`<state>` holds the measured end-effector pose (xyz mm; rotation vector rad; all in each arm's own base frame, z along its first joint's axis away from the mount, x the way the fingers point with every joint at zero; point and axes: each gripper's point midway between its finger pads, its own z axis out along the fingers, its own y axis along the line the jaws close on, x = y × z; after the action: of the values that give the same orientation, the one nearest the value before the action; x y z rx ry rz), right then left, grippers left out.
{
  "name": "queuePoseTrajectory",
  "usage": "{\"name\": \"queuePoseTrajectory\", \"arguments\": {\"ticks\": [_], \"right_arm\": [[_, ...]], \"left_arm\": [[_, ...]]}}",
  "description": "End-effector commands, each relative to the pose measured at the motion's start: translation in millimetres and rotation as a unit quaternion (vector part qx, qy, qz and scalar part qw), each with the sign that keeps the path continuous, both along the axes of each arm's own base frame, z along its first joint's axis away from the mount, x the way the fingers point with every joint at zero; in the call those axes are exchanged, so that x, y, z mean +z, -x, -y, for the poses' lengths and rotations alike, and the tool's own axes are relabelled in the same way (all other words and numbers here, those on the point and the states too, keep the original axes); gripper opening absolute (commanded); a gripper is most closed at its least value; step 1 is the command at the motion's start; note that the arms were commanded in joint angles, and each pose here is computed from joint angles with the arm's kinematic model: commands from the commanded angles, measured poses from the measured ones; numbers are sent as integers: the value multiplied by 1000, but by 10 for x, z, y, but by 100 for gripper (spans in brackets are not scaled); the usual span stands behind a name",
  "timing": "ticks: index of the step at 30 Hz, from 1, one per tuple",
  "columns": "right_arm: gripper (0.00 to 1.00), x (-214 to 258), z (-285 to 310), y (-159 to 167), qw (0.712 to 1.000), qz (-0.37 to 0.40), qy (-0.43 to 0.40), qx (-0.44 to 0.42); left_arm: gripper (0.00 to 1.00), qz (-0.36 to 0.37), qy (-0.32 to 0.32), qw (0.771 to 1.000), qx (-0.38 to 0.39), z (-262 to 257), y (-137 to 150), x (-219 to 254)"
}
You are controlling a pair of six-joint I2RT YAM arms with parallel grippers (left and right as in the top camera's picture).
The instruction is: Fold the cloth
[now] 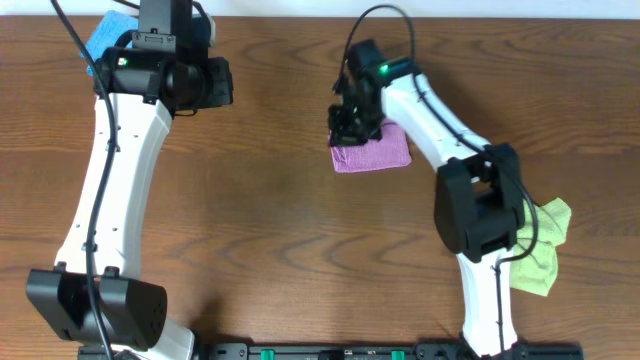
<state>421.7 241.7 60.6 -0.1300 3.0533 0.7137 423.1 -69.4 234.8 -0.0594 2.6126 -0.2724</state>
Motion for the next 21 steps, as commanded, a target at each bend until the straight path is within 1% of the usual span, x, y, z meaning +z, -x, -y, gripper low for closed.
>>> {"name": "queuePoseTrajectory", "arguments": {"ticks": [1, 2, 3, 4, 5, 7, 8, 9, 10, 16, 19, 21], "right_arm": [[1, 393, 99, -238, 999, 35, -33, -3], [1, 491, 170, -276, 999, 45, -27, -2], [1, 547, 264, -308, 999, 53, -10, -6], [2, 579, 438, -352, 998, 62, 26, -19], [2, 572, 565, -378, 996, 67, 55, -29], [2, 479, 947, -414, 986, 63, 138, -73], [2, 420, 1059, -411, 982, 57, 159, -85], [2, 344, 1167, -397, 979, 48, 177, -94], [2, 280, 1217, -381, 977, 40, 182, -99], [2, 67, 1626, -349, 961, 11, 222, -165], [1, -41, 1741, -314, 958, -2, 225, -176], [2, -121, 1769, -277, 957, -10, 227, -180]], "left_arm": [[18, -29, 7, 999, -14, 44, 65, -274], [36, -35, 23, 999, -22, 105, 80, -350], [49, -41, 44, 998, -34, 187, 101, -430], [66, -45, 64, 996, -46, 266, 117, -531], [74, -47, 76, 995, -53, 319, 127, -596], [85, -46, 100, 991, -73, 464, 146, -775], [88, -44, 108, 990, -83, 530, 154, -827], [95, -41, 118, 988, -96, 630, 169, -892], [96, -36, 127, 985, -110, 746, 183, -947], [95, -8, 132, 978, -159, 1303, 194, -1134], [95, -20, 127, 976, -175, 1515, 230, -1322], [95, -38, 132, 976, -170, 1598, 238, -1483]]}}
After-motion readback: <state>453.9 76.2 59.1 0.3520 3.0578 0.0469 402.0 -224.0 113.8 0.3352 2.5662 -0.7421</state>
